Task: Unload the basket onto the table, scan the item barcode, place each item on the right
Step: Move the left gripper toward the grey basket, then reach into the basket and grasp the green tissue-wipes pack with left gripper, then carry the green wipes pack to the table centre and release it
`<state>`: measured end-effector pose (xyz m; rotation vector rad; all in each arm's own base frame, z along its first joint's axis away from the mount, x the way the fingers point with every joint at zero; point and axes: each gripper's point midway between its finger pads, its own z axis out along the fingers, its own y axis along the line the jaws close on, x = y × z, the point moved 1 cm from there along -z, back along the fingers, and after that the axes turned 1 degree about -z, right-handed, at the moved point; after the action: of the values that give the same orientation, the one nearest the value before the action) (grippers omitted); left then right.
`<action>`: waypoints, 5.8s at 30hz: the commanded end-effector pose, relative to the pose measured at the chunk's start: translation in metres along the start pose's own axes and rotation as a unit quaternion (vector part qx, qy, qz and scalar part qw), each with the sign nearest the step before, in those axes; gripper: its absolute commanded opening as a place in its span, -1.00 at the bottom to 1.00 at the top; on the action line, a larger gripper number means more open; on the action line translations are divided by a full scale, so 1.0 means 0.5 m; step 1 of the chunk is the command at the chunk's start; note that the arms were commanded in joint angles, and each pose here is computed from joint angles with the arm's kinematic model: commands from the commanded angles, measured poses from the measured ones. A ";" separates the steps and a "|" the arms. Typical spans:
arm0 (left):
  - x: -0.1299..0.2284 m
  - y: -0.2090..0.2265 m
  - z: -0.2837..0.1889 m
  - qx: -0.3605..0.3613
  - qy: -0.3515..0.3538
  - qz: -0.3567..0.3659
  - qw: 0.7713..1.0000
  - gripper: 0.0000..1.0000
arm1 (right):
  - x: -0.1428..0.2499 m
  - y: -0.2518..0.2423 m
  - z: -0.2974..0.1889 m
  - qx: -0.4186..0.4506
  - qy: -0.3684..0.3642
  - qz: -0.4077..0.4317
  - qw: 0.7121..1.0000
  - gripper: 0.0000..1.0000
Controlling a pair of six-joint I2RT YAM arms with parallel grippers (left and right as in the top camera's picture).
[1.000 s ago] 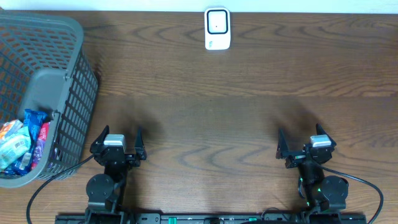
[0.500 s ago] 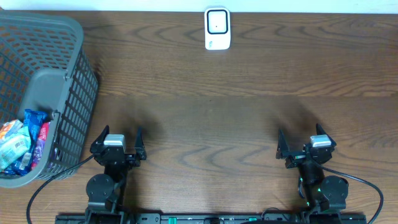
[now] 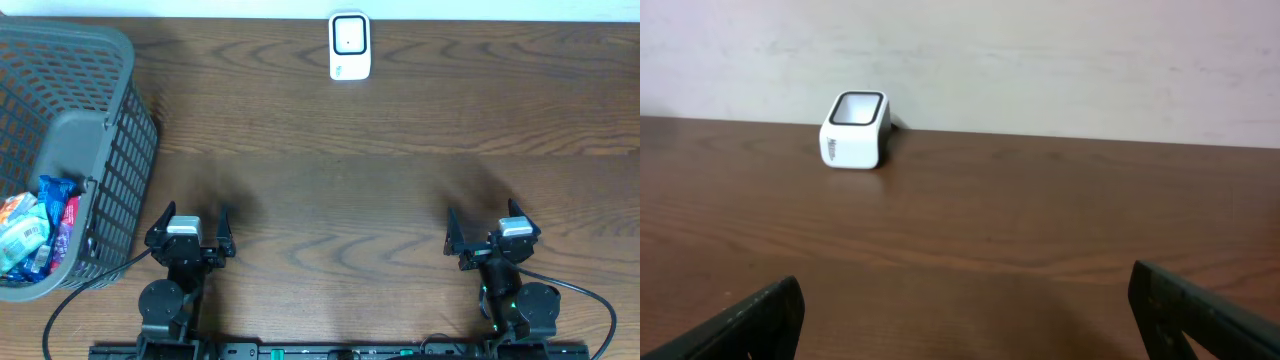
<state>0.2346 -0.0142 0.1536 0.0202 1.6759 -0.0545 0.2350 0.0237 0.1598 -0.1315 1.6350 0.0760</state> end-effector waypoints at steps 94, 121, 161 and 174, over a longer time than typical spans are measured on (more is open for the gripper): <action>-0.347 0.515 0.042 -0.417 0.294 -0.119 0.852 0.72 | 0.003 -0.006 0.000 0.007 0.000 0.000 1.000 0.99; 0.088 0.599 -0.050 -0.494 0.552 -0.294 0.603 0.72 | 0.003 -0.006 0.000 0.007 0.000 0.000 1.000 0.99; -0.591 0.331 0.118 -0.090 0.083 -0.450 0.885 -0.85 | 0.003 -0.006 0.000 0.007 0.000 0.000 1.000 0.98; -0.511 -0.168 0.272 0.167 0.234 -0.208 0.935 -0.85 | 0.003 -0.006 0.000 0.007 0.000 0.000 1.000 0.99</action>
<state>0.3777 -0.0733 0.4216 -0.1943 2.0386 -0.8985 0.2351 0.0236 0.1598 -0.1313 1.6354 0.0757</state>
